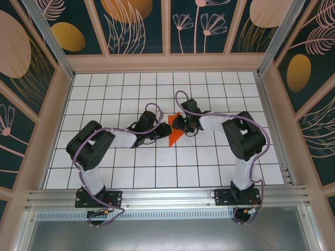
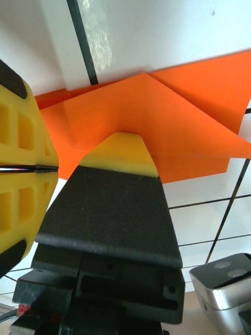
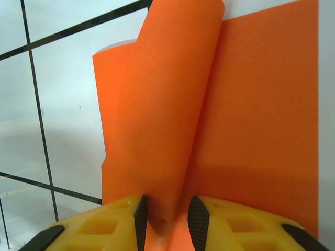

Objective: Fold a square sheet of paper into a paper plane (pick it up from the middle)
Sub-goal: Fourth fold the wing at the center of the table.

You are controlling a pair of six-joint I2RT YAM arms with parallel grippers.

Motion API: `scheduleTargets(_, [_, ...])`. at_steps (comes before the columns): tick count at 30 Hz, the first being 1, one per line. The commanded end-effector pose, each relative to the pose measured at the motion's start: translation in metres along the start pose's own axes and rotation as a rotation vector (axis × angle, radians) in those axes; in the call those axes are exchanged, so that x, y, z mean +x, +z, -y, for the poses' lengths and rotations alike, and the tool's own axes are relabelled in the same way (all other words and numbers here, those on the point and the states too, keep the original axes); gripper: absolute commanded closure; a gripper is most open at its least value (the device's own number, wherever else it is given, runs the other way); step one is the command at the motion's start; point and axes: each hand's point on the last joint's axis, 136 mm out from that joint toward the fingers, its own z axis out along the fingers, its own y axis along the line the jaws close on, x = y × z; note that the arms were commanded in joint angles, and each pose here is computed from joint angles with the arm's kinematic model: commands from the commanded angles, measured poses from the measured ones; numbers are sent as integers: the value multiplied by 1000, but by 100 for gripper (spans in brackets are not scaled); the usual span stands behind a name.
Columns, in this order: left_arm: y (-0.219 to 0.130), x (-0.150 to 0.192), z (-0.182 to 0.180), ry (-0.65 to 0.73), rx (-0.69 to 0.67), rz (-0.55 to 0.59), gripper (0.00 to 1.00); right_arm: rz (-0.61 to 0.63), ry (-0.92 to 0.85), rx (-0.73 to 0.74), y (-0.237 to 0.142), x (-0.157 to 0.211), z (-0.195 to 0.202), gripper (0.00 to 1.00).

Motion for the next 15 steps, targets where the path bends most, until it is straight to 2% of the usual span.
scheduleTargets(1, [4, 4, -1, -13, 27, -24, 88, -168, 58, 293, 31, 61, 87, 66])
scheduleTargets(15, [16, 15, -17, -41, -15, -80, 89, -174, 72, 314, 31, 63, 91, 69])
